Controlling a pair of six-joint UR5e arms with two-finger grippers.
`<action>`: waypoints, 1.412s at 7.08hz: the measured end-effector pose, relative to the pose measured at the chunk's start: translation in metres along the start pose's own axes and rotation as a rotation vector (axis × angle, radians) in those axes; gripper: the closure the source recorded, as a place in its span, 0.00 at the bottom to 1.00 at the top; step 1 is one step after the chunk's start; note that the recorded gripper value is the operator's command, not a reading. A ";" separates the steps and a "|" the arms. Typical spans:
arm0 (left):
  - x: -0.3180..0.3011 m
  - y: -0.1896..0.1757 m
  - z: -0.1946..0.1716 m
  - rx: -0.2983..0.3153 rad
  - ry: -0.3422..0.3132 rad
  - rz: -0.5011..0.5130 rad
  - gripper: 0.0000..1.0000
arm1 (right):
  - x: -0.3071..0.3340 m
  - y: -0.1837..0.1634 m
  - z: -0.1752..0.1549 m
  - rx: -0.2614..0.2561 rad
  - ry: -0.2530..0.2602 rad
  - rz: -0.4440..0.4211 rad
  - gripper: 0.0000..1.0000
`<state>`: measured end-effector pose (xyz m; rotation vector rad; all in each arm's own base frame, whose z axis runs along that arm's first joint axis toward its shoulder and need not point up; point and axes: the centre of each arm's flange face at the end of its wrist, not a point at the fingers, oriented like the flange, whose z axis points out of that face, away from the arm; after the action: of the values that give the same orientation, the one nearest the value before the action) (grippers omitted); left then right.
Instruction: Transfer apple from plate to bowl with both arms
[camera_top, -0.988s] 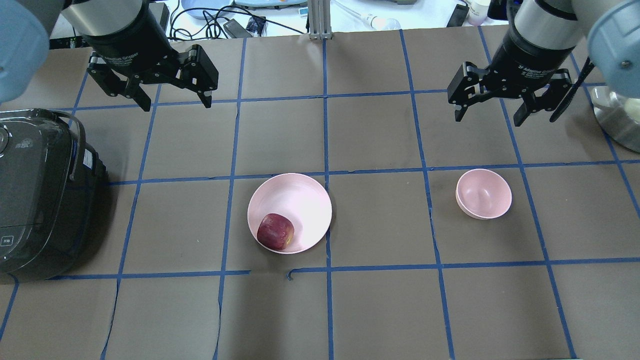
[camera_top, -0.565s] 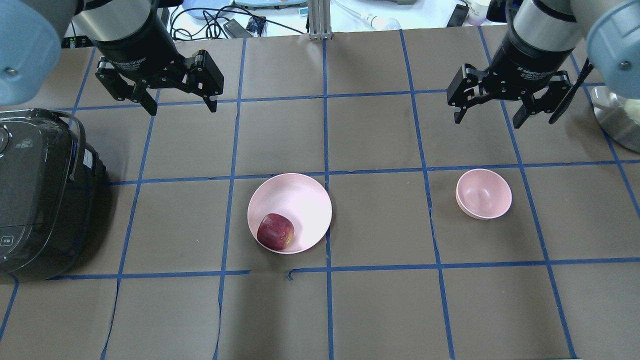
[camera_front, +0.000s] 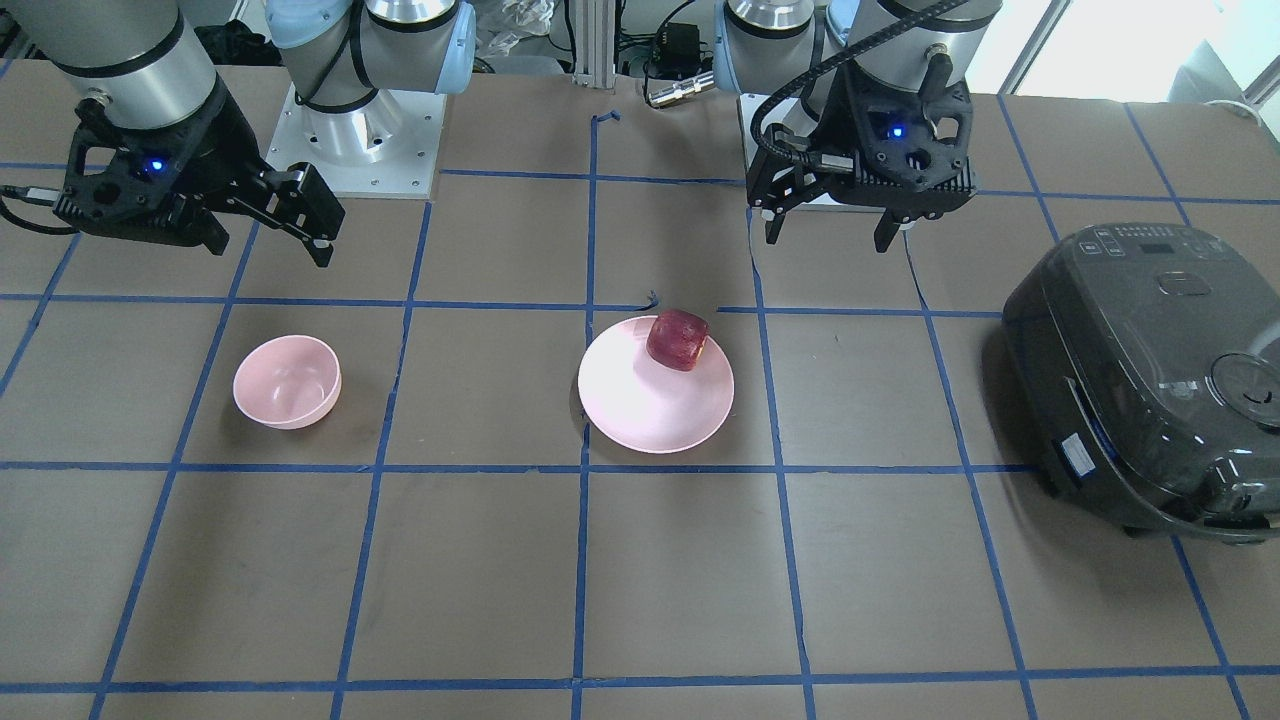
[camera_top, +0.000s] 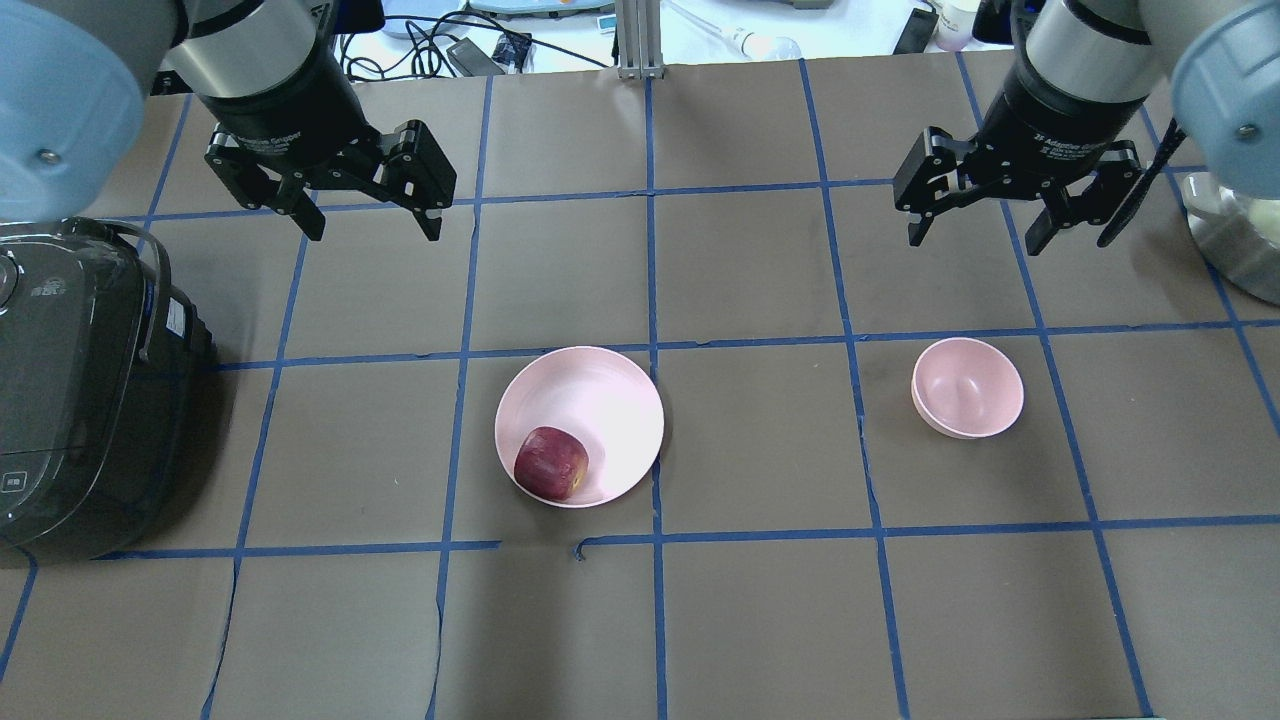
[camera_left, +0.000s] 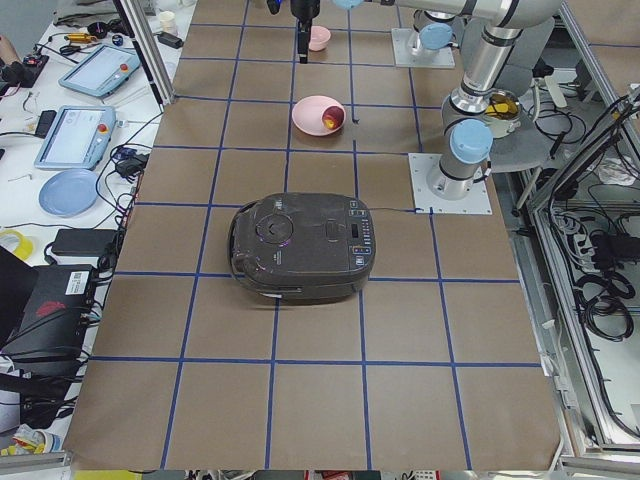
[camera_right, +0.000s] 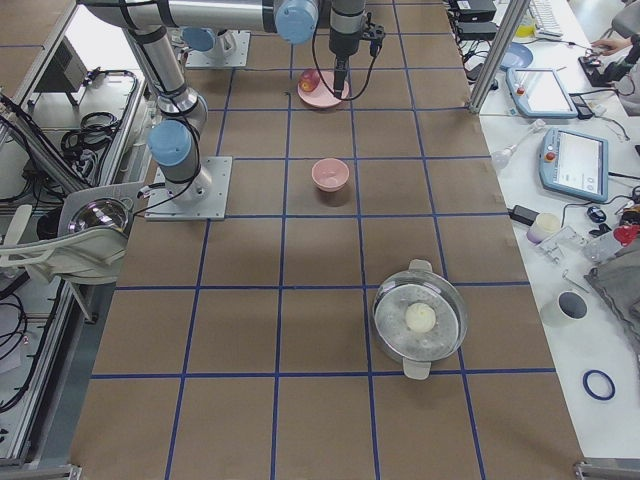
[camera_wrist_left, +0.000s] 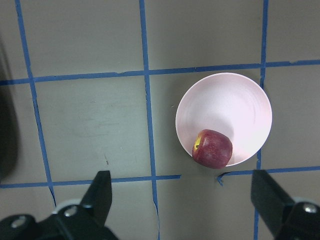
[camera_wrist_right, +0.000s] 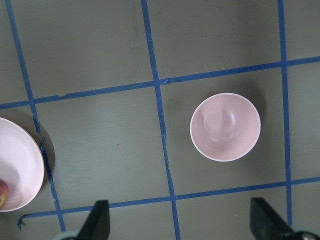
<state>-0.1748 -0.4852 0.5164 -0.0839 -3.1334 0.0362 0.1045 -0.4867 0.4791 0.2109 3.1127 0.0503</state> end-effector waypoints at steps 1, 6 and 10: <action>0.001 0.000 0.000 0.000 0.000 0.003 0.00 | 0.000 0.000 0.000 0.000 0.000 0.000 0.00; 0.061 0.019 0.076 -0.064 -0.016 0.175 0.00 | 0.027 -0.028 0.027 -0.048 -0.009 0.003 0.00; 0.092 0.068 0.213 -0.076 -0.020 0.271 0.04 | 0.144 -0.072 0.117 -0.112 -0.068 -0.147 0.00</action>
<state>-0.2644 -0.4171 0.3023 -0.5105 -3.1177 -0.0806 -0.0449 -0.5354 0.3570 -0.0185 3.0354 0.2087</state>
